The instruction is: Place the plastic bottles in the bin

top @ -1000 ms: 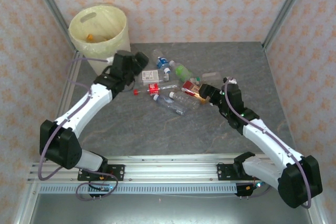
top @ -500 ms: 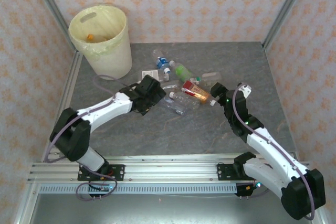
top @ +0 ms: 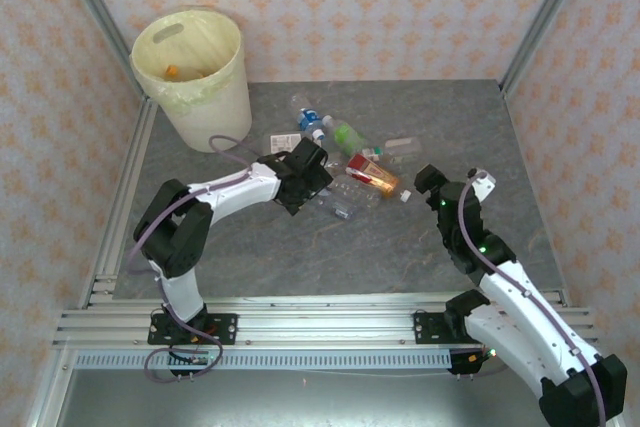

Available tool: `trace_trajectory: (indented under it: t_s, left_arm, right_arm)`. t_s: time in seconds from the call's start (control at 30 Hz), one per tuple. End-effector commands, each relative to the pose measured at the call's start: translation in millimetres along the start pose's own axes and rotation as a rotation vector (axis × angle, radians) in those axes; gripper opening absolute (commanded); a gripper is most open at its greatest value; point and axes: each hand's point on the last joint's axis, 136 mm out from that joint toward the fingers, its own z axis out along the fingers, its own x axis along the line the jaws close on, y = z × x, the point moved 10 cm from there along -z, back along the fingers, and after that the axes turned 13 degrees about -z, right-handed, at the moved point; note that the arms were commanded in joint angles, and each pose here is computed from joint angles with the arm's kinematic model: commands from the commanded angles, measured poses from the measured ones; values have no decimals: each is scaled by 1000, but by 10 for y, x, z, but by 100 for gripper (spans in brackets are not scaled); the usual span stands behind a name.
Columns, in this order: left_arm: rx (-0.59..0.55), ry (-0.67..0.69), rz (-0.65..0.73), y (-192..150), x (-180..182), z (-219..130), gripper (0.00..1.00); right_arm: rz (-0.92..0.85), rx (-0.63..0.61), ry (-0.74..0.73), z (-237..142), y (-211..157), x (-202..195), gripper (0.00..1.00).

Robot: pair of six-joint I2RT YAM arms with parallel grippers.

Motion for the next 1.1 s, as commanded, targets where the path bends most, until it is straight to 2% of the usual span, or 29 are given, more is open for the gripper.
trace_trajectory:
  t_s: [0.0, 0.37, 0.77, 0.93, 1.07]
  left_arm:
    - [-5, 47, -3, -30, 31, 58, 83]
    - [-59, 92, 57, -25, -7, 133, 69]
    - [-86, 180, 118, -22, 97, 312, 69]
    - [-85, 176, 141, -38, 80, 311, 58]
    - [-108, 141, 175, -37, 13, 191, 53]
  right_arm:
    - [-14, -1, -51, 4, -59, -70, 100]
    - [-17, 5, -50, 12, -83, -80, 100]
    - [-15, -1, -46, 19, -85, -77, 100]
    - [-14, 2, -42, 19, -90, -75, 100]
    - [-11, -3, -35, 18, -79, -65, 100]
